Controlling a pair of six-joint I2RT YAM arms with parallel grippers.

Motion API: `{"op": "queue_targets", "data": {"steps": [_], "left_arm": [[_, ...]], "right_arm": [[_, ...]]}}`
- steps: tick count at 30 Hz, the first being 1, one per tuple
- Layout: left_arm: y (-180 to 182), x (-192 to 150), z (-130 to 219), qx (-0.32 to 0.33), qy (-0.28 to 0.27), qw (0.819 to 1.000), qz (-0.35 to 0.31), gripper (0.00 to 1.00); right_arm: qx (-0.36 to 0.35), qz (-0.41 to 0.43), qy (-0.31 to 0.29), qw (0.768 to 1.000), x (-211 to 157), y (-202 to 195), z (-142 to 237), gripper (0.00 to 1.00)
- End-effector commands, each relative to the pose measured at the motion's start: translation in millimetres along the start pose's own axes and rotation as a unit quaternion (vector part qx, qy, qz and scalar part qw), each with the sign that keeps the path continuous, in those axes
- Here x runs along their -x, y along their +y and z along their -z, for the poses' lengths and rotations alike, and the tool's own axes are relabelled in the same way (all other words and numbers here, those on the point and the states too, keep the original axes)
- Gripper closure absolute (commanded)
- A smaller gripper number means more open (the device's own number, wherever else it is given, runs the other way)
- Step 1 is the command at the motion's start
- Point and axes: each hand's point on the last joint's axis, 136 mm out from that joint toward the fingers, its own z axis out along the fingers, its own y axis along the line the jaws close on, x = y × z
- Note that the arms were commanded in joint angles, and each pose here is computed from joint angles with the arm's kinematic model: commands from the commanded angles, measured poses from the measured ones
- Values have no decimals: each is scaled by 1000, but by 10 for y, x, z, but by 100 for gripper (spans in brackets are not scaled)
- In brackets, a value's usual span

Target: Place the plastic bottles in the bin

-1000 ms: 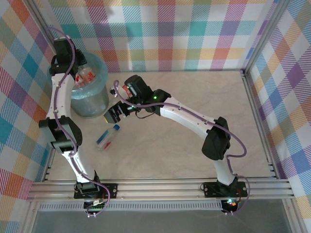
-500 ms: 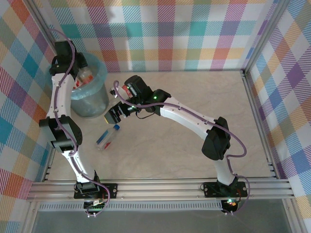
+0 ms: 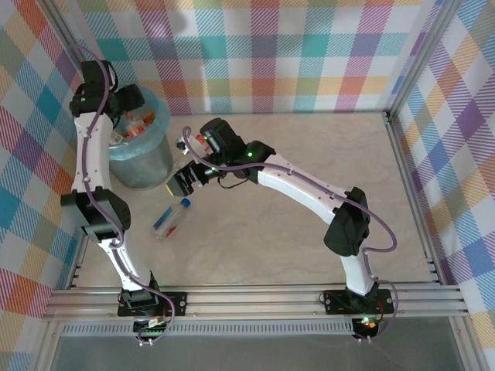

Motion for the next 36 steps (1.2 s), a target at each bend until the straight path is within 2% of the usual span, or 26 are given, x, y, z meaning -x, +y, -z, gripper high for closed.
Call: {"op": "queue_targets", "data": {"steps": [1,6,10,12,17,21,24,30,36], "left_arm": [[-70,352,664,-27,-61,998,17,14],[-57,504,1179,-28,-108,994,20,14],[-113,405,1579,-48,-128,991,-1,16],[-146,222,1711,-58,-127,990,-21,16],[-217,-390,2067,-100,-118,987,-49,16],[-147,-1023,2143,-112,-74,990,-49,17],[9,-1407,2215,-102,-51,993,-40,17],[496,-1714,2460,-23,-85,996,-17,15],[715,-1916,2631,2,-103,995,-10,15]], "right_arm": [[7,17,-30,999,232,191,269,0],[-35,7,-35,999,268,96,362,0],[-96,-27,-35,994,259,-150,407,1],[-116,-42,-27,992,194,-266,365,0],[-89,-85,35,992,-153,-326,88,1],[-135,-193,65,970,-460,-544,-60,5],[-130,-273,70,950,-716,-516,-311,5],[-175,-326,76,926,-1096,-325,-836,3],[-206,-363,86,905,-1342,-219,-1288,0]]}}
